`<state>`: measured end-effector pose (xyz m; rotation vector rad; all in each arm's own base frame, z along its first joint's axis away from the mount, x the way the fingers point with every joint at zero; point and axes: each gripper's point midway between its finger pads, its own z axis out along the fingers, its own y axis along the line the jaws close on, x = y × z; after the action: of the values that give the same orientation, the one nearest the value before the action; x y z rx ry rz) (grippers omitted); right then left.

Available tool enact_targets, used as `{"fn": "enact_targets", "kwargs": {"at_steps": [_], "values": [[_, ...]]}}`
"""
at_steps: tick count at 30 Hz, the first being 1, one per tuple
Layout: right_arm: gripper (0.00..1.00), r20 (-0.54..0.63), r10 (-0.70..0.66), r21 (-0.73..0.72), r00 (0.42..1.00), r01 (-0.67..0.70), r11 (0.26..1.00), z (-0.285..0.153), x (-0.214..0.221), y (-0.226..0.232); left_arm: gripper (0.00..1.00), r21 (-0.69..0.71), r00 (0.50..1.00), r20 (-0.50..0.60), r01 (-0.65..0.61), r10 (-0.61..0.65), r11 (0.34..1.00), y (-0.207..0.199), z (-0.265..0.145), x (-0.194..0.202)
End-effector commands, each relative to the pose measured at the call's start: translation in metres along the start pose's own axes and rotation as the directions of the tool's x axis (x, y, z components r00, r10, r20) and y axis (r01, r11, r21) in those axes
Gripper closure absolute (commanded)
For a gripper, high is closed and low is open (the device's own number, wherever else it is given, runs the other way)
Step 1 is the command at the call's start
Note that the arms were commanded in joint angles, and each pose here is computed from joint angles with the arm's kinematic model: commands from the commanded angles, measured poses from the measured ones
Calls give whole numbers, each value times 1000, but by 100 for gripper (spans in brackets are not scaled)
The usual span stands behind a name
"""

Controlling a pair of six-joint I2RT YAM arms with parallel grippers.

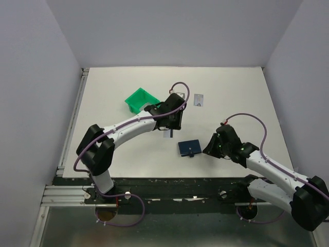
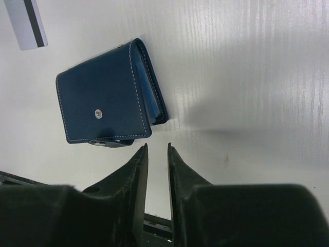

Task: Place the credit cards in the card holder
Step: Open the card holder at the center of the board.

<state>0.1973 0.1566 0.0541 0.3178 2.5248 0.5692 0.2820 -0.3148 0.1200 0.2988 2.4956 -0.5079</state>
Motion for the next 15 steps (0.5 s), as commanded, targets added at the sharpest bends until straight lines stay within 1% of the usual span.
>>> {"fn": "enact_targets", "kwargs": {"at_steps": [1, 3, 5, 6, 8, 15], "values": [[73, -16, 73, 59, 997, -72, 996, 7, 9, -14, 64, 21, 990, -108, -92, 94, 996, -19, 17, -7], [78, -29, 90, 59, 995, -89, 994, 8, 13, -15, 65, 5, 985, -150, -90, 90, 996, -19, 25, -5], [81, -39, 102, 59, 994, -99, 993, 10, 17, -16, 68, -11, 981, -180, -79, 76, 997, -17, 32, 0], [82, -40, 103, 62, 994, -101, 993, 11, 18, -17, 70, -1, 975, -214, -66, 64, 998, -19, 36, 8], [84, -64, 109, 43, 992, -106, 993, 13, 21, -13, 75, -11, 969, -244, -40, 36, 999, -17, 40, 16], [86, -101, 88, 14, 991, -87, 996, 21, 26, -7, 96, -18, 942, -334, 10, -15, 1000, -14, 51, 46]]}}
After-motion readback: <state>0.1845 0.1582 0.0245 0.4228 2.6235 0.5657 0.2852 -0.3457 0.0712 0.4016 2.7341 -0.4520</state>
